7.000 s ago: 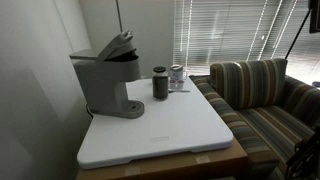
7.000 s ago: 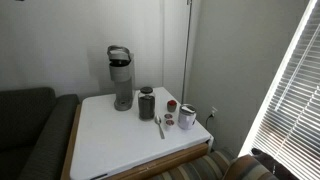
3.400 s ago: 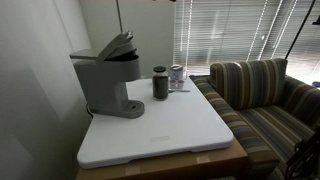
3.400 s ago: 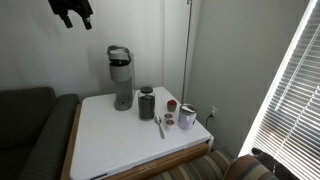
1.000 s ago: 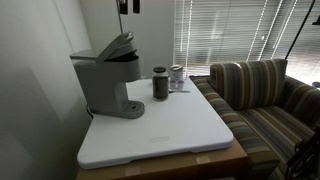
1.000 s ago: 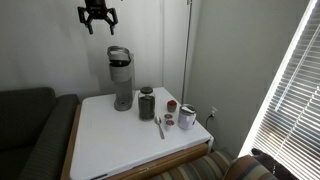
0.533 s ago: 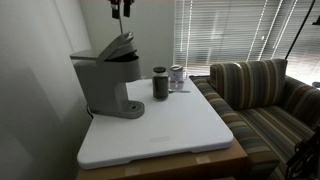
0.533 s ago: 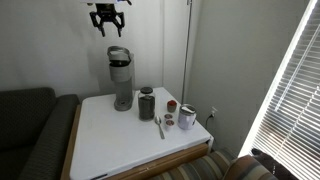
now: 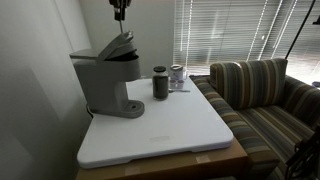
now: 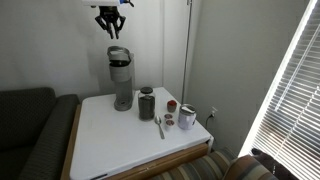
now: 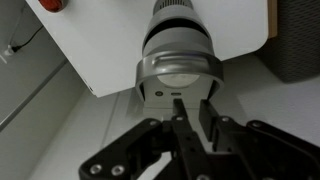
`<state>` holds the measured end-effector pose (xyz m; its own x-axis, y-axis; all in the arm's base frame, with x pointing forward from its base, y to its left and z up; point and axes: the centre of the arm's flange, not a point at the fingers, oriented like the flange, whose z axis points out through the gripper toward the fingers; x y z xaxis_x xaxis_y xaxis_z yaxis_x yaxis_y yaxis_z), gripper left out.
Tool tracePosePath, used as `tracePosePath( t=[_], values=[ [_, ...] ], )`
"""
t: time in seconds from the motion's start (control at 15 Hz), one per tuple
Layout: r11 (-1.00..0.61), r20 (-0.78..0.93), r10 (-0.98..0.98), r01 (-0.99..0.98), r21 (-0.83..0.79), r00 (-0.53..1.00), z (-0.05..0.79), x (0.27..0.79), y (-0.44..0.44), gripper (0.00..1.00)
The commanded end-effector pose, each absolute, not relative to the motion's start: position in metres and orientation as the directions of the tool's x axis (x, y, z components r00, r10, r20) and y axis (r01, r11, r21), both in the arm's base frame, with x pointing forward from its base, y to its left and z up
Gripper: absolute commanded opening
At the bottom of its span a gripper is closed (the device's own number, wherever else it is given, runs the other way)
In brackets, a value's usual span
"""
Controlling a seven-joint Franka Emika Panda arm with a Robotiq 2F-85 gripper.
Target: Close the lid on the coffee machine
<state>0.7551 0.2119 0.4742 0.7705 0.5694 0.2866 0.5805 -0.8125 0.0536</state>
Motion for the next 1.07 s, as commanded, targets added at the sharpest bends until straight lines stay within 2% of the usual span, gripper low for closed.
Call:
tracePosePath(
  t=[0.0,1.0],
  values=[
    [-0.819,0.277,0.556,0.573,0.022,0.784,0.473,0.766,0.208,0.00],
    [-0.848,0.161,0.517,0.529,-0.034,0.840,0.432,0.760,0.206,0.00]
  ],
)
